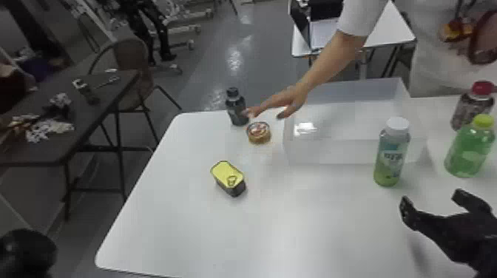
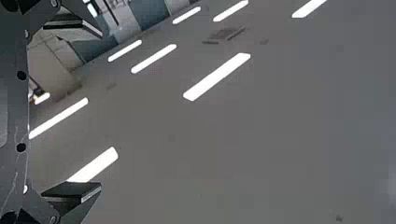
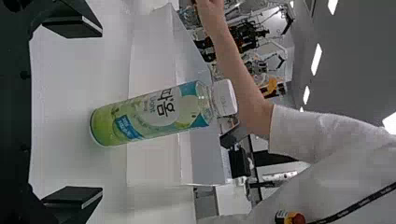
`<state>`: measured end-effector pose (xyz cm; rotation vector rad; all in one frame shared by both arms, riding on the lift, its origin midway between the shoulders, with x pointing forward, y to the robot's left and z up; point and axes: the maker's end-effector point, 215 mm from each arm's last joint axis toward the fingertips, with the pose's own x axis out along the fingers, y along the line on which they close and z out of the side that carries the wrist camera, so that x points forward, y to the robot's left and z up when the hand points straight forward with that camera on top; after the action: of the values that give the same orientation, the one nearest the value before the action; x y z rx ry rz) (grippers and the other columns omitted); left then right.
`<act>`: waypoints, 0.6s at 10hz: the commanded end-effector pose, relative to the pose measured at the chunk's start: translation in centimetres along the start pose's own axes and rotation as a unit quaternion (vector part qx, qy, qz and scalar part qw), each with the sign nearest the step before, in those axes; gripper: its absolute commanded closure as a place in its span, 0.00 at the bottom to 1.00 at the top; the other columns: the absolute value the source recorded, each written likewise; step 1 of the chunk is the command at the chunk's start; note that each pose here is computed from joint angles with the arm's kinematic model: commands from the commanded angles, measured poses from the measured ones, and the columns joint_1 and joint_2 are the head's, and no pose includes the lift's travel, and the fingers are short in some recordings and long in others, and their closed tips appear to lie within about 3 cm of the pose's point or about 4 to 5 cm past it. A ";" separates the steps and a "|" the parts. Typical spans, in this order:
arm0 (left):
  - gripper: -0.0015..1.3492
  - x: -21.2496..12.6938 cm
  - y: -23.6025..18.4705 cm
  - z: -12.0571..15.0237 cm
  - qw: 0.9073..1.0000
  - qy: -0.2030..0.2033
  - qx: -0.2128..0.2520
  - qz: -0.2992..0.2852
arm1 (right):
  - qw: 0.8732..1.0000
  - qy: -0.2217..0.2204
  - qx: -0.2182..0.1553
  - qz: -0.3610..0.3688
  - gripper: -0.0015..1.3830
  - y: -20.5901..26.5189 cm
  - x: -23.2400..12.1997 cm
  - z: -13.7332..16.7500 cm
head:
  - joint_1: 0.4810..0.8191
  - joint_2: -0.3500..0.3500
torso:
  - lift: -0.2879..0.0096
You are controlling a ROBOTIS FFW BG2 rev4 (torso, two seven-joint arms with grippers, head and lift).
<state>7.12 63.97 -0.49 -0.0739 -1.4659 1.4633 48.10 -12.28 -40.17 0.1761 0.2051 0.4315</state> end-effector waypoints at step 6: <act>0.06 -20.6 -14.9 -8.9 0.869 0.303 0.020 -0.391 | 1.000 -0.007 0.008 0.000 0.07 -0.1 0.4 0.0 | 0.46 1.00 | 0.53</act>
<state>28.37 54.47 0.46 0.1700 -0.8869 0.7604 48.47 -12.21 -40.20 0.1894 0.1975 0.4297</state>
